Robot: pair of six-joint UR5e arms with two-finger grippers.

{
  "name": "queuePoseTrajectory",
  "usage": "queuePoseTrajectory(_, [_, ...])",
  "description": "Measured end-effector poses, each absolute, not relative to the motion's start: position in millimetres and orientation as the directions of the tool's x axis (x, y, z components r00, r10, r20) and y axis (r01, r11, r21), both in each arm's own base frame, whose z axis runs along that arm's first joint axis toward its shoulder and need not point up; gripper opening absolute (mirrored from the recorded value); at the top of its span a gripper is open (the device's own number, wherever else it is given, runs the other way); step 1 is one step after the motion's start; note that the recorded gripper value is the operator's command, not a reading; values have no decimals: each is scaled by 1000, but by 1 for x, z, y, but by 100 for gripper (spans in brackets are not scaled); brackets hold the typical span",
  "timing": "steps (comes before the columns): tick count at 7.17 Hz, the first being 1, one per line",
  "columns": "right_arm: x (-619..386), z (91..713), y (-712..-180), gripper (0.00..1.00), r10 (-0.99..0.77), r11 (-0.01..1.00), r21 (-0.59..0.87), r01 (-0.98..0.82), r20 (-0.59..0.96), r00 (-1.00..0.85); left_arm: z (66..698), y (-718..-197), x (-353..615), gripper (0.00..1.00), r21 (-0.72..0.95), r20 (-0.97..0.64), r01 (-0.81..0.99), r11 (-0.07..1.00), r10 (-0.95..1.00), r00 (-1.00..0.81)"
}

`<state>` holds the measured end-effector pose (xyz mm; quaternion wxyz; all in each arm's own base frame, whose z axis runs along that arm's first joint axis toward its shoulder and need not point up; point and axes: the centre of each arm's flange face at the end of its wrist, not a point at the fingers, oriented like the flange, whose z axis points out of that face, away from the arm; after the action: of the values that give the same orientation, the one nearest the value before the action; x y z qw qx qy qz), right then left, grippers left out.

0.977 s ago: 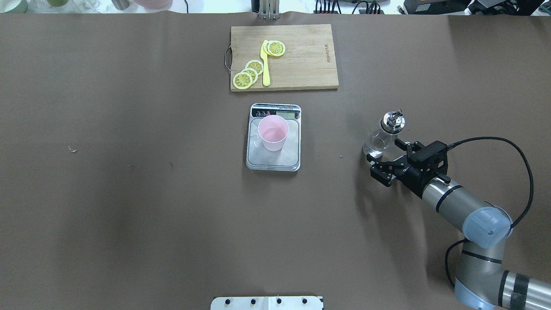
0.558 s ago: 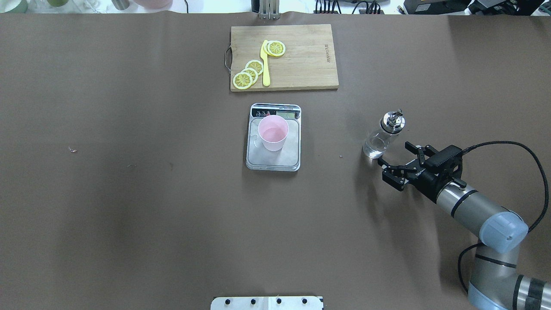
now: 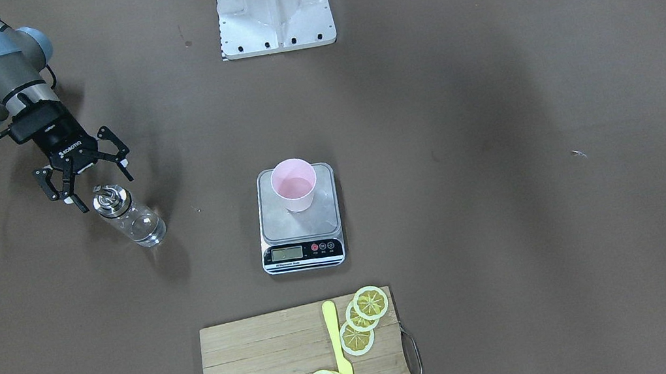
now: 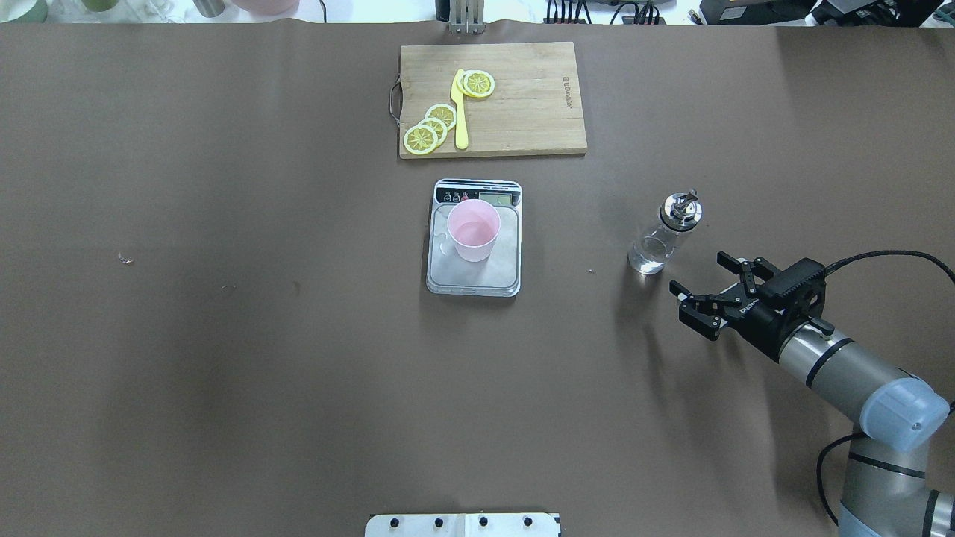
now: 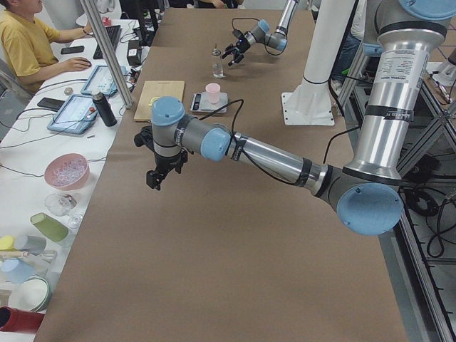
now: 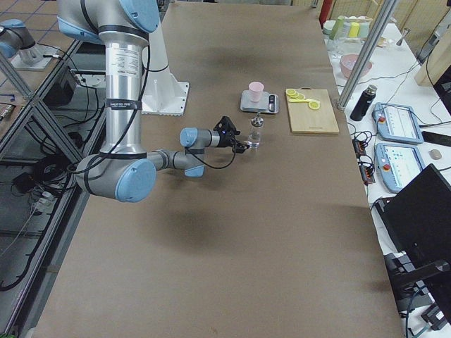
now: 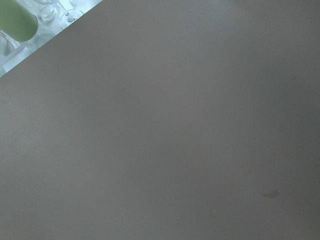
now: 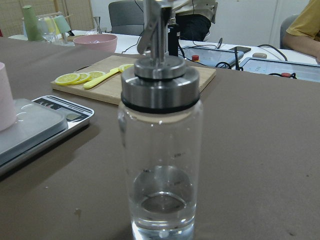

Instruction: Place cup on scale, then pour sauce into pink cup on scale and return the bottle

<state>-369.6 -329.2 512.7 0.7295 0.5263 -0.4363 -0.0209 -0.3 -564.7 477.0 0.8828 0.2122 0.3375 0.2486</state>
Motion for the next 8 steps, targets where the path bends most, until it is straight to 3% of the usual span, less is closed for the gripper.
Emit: queuePoseTrajectory(8, [-274, 526, -302, 100, -485, 471, 799, -374, 589, 646, 480, -564, -1, 97, 537, -494, -296, 790, 580, 648])
